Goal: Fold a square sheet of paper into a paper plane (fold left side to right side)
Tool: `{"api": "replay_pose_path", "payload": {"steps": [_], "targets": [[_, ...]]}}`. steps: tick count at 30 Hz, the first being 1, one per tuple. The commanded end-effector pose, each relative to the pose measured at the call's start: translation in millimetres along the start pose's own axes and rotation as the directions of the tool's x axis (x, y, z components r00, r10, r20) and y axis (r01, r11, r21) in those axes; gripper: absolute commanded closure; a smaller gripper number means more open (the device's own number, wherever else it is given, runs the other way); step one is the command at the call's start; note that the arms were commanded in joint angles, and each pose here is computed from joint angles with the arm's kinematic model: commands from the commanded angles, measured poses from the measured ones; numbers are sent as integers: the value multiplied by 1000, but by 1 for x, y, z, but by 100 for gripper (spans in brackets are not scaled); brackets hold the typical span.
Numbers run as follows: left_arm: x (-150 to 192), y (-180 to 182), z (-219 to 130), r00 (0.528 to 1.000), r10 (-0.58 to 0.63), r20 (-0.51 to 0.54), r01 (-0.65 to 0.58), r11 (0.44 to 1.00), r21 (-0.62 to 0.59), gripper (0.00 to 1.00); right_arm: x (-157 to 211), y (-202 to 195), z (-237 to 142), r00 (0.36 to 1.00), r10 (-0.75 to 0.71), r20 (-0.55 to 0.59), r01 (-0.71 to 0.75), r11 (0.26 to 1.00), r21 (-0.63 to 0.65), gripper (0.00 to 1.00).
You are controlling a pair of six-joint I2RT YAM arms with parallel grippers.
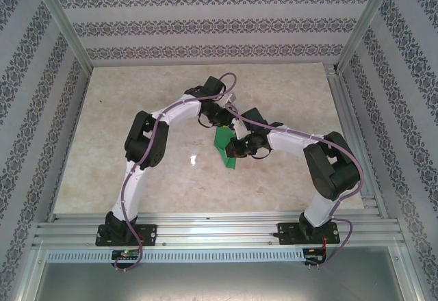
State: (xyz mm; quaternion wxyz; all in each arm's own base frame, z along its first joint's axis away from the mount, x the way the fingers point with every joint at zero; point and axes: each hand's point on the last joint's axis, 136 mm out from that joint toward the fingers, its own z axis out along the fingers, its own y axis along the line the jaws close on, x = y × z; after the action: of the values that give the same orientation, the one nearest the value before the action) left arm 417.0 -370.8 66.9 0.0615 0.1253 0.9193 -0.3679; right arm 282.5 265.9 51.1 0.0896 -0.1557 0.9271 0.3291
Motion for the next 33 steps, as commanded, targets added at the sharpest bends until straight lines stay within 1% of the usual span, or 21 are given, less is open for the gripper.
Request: {"api": "replay_pose_path", "payload": {"steps": [1,12,20,23,33], "targets": [[14,10,12,998,14,-65,-18,998,-55,72,-8,10,-1,999,-47,22,48,999,-13,99],[18,46,8,997,-20,-77,9,990,-140,73,-15,14,-13,997,-47,54,49,998,-31,99],[21,56,4,996,-15,-91,-2,985,-174,73,-22,13,-20,996,-56,64,58,998,-37,98],[24,61,3,995,-14,-102,-6,980,-199,73,-23,9,-21,996,-58,61,60,998,-26,98],[28,70,3,994,-21,-109,-4,974,-228,73,-30,-14,-29,996,-44,79,41,998,39,98]]}}
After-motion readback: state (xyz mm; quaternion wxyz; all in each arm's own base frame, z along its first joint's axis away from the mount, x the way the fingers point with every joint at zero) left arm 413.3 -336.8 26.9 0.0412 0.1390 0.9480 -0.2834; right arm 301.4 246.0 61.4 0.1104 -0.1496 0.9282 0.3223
